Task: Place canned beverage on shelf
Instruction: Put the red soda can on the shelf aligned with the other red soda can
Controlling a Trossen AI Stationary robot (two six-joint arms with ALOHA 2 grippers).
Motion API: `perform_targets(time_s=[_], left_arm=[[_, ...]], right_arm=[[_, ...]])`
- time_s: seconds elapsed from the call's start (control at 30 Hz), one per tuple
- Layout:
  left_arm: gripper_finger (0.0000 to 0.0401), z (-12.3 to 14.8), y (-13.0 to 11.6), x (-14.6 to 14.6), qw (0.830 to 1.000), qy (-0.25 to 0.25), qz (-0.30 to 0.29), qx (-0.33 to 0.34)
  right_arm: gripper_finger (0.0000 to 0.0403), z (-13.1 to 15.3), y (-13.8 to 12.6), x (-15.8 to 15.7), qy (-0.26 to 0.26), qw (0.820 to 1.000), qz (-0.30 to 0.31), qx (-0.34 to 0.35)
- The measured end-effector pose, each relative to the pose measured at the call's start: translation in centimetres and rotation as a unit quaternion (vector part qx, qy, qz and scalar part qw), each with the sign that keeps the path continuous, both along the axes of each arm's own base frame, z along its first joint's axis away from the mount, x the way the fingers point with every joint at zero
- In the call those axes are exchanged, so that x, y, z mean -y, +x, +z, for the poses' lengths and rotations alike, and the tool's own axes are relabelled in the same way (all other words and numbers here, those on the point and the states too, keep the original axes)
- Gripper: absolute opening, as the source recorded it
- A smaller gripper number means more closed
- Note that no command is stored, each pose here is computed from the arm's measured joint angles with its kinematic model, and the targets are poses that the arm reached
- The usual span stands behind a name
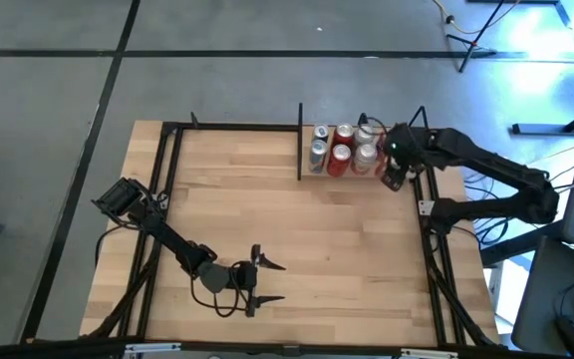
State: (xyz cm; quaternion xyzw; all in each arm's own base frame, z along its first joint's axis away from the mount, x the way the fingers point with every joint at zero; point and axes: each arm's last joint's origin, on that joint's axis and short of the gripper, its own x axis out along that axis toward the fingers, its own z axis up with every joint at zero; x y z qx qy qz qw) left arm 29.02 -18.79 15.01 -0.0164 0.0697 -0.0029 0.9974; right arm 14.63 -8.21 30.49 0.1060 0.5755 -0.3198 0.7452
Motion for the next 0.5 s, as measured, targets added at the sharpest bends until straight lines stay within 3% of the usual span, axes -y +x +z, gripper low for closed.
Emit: perform_targets(time_s=[0.5], left_arm=[[0.0331,0.0,0.0,0.0,1.0,0.001,0.0,0.0]], right_arm=[[0.0275,-2.2,0.6,4.3,0.037,0.999,-0.035,0.015]])
